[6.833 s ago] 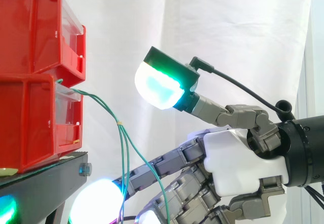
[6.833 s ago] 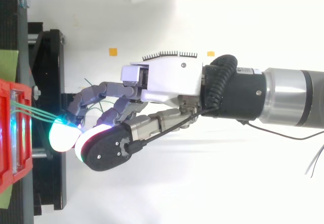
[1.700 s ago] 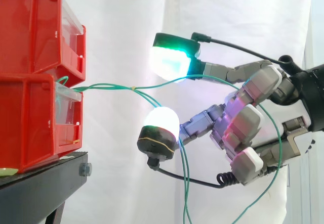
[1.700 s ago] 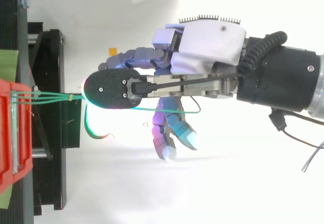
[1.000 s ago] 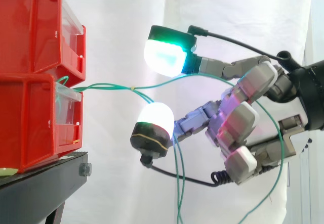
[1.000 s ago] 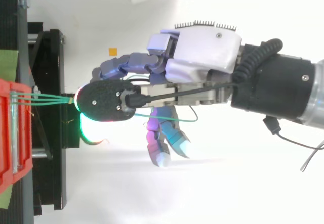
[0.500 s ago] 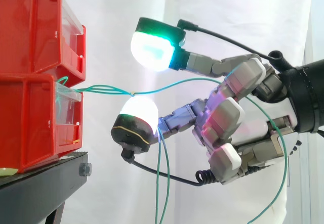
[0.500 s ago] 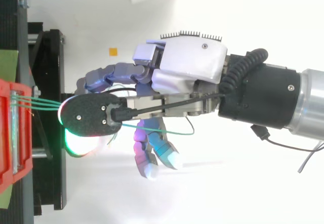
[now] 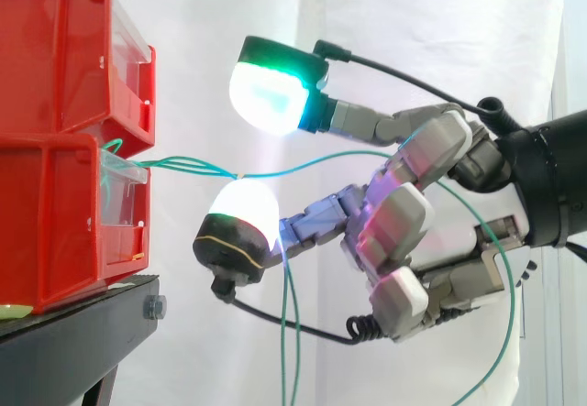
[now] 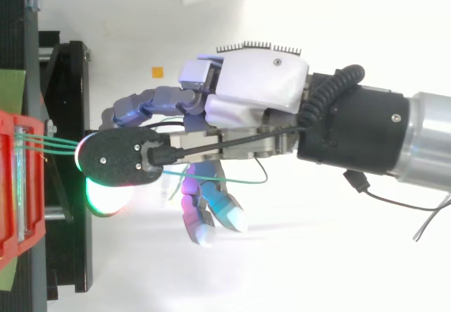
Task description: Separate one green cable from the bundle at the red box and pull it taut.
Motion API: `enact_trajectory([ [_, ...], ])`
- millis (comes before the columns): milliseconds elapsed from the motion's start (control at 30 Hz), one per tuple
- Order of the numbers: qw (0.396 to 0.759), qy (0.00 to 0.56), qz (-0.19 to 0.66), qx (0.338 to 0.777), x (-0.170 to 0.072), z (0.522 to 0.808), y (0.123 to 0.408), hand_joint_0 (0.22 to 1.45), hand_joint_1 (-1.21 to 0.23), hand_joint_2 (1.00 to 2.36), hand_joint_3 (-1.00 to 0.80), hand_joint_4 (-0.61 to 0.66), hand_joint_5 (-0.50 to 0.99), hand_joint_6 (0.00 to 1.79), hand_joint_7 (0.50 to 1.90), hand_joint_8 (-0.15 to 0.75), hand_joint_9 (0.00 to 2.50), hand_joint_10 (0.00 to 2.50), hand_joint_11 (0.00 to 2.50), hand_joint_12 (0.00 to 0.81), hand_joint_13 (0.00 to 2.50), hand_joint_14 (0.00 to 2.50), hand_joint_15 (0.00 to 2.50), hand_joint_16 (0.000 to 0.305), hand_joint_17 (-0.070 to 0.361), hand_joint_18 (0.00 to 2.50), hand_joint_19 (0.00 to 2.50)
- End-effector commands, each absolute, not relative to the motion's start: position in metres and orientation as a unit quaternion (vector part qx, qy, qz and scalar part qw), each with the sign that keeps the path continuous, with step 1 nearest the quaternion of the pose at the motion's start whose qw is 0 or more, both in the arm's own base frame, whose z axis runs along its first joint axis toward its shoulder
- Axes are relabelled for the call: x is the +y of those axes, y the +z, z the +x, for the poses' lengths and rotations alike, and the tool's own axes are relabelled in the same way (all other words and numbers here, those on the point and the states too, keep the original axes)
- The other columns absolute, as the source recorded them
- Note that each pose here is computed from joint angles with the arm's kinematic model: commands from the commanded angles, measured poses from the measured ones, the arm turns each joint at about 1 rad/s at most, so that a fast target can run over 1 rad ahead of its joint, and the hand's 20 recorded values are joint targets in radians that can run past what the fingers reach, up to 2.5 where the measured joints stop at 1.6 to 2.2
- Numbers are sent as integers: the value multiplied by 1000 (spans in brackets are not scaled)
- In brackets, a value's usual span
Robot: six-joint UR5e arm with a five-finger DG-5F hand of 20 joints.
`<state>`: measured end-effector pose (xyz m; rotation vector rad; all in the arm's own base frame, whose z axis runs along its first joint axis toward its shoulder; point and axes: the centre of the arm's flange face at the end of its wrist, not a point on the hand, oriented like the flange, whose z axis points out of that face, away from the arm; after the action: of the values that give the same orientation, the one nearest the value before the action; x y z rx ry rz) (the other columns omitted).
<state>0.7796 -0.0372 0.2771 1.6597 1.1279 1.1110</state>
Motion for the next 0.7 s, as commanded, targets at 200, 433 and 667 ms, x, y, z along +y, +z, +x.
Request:
enact_trajectory([
  [200, 399, 451, 671, 434, -47, 788, 264, 409, -499, 1000, -500, 166, 139, 503, 1329, 231, 2105, 16, 416, 437, 1655, 16, 571, 81, 182, 1545, 300],
  [433, 390, 456, 682, 417, -58, 786, 263, 415, -503, 1000, -500, 167, 138, 503, 1331, 236, 2103, 16, 421, 439, 1650, 17, 566, 80, 181, 1538, 312],
  [667, 380, 453, 696, 406, -65, 785, 252, 418, -505, 1000, -500, 167, 138, 502, 1329, 232, 2096, 16, 412, 441, 1643, 16, 572, 80, 180, 1532, 306],
])
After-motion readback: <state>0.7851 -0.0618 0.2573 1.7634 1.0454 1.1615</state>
